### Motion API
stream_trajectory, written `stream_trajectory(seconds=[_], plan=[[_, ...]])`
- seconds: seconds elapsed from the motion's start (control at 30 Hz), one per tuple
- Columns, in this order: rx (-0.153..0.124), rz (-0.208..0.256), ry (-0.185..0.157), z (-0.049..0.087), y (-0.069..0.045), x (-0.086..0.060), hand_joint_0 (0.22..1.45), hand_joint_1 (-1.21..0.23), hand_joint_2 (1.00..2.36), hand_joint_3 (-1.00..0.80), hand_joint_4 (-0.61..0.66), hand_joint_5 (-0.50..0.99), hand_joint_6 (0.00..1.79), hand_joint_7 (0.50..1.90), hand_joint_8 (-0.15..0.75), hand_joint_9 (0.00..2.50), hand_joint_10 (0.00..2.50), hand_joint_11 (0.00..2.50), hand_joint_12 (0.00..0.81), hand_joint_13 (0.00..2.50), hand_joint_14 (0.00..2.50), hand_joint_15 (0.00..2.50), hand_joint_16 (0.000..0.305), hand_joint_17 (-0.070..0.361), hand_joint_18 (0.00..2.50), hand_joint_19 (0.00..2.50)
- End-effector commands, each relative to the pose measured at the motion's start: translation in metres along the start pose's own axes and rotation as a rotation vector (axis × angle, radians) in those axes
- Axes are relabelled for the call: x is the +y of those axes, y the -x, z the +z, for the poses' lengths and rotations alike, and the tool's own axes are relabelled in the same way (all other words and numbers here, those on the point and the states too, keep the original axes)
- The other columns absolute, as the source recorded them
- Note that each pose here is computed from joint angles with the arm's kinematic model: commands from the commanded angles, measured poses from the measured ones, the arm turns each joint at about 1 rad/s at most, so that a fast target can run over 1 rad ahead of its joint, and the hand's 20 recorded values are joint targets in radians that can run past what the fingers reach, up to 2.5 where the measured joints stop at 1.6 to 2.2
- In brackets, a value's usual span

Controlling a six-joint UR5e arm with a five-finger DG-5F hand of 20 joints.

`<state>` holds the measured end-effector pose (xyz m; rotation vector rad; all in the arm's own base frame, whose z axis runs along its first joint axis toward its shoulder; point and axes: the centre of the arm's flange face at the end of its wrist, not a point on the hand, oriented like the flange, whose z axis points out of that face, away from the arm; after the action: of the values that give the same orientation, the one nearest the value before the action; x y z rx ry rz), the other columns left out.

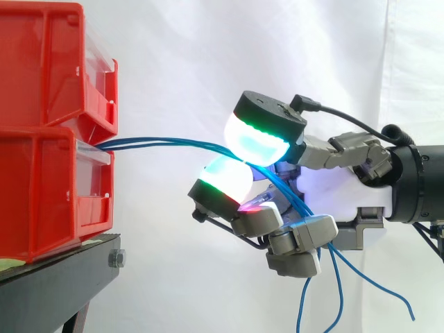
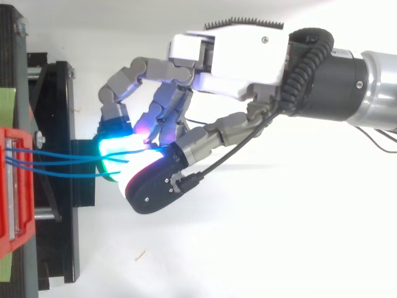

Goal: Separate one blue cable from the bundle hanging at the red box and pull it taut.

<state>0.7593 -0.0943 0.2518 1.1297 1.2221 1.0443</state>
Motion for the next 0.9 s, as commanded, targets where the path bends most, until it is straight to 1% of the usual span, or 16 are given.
stream_trajectory(seconds=[0.0,0.1,0.17,0.23,0.43,0.5,0.53,0.57,0.6,0.67,0.7,0.77,0.87], plan=[[0.004,0.002,-0.005,-0.0014,-0.0016,-0.0030,0.65,-0.92,1.00,-0.50,0.14,-0.16,0.91,1.24,0.279,1.11,0.00,1.39,0.316,1.35,0.16,1.89,0.042,0.094,1.17,1.14],[0.003,0.003,-0.001,-0.0009,-0.0026,-0.0024,0.62,-0.93,1.00,-0.50,0.13,-0.16,0.91,1.23,0.278,1.11,0.00,1.40,0.308,1.34,0.17,1.91,0.043,0.096,1.17,1.14],[0.003,0.003,-0.001,-0.0009,-0.0026,-0.0024,0.60,-0.93,1.00,-0.50,0.11,-0.16,0.91,1.20,0.285,1.11,0.01,1.40,0.322,1.34,0.18,1.91,0.043,0.097,1.16,1.14],[0.002,0.003,-0.001,-0.0009,-0.0035,-0.0023,0.59,-0.94,1.00,-0.50,0.11,-0.16,0.91,1.18,0.281,1.11,0.01,1.39,0.311,1.33,0.18,1.89,0.044,0.100,1.15,1.13],[-0.001,0.004,-0.003,-0.0013,-0.0022,-0.0032,0.54,-0.98,1.00,-0.50,0.12,-0.15,0.91,1.11,0.280,1.10,0.01,1.39,0.328,1.30,0.23,1.87,0.047,0.106,1.13,1.13],[0.000,0.004,-0.003,-0.0012,-0.0034,-0.0030,0.48,-0.91,1.00,-0.50,0.13,-0.15,0.91,1.07,0.303,1.10,0.00,1.38,0.344,1.28,0.35,1.77,0.051,0.115,1.15,1.12],[-0.001,0.004,-0.003,-0.0013,-0.0022,-0.0032,0.47,-0.85,1.00,-0.50,0.14,-0.15,0.91,1.04,0.305,1.11,0.00,1.38,0.353,1.28,0.36,1.75,0.052,0.116,1.16,1.12],[0.000,0.004,-0.003,-0.0012,-0.0034,-0.0030,0.48,-0.83,1.00,-0.50,0.14,-0.15,0.91,1.02,0.304,1.12,0.00,1.37,0.347,1.29,0.35,1.75,0.051,0.115,1.15,1.12],[0.000,0.004,-0.003,-0.0012,-0.0034,-0.0030,0.51,-0.77,1.00,-0.50,0.14,-0.14,0.89,1.05,0.289,1.18,0.00,1.38,0.331,1.34,0.30,1.79,0.048,0.109,1.15,1.13],[-0.001,0.004,-0.001,-0.0011,-0.0022,-0.0030,0.53,-0.71,1.00,-0.50,0.13,-0.14,0.88,1.05,0.282,1.20,0.01,1.41,0.324,1.35,0.26,1.81,0.046,0.104,1.17,1.14],[0.000,0.005,0.002,-0.0008,-0.0034,-0.0025,0.54,-0.68,1.00,-0.50,0.13,-0.14,0.88,1.06,0.279,1.20,0.00,1.41,0.320,1.35,0.25,1.83,0.046,0.104,1.17,1.13],[-0.015,0.007,0.014,0.0005,-0.0011,-0.0015,0.55,-0.64,1.00,-0.50,0.13,-0.14,0.87,1.09,0.277,1.20,0.01,1.41,0.315,1.35,0.24,1.84,0.045,0.102,1.16,1.14],[-0.019,0.008,0.019,0.0012,-0.0018,-0.0008,0.60,-0.62,1.00,-0.50,0.08,-0.15,0.87,1.16,0.261,1.18,0.01,1.40,0.300,1.35,0.20,1.87,0.043,0.096,1.14,1.14]])
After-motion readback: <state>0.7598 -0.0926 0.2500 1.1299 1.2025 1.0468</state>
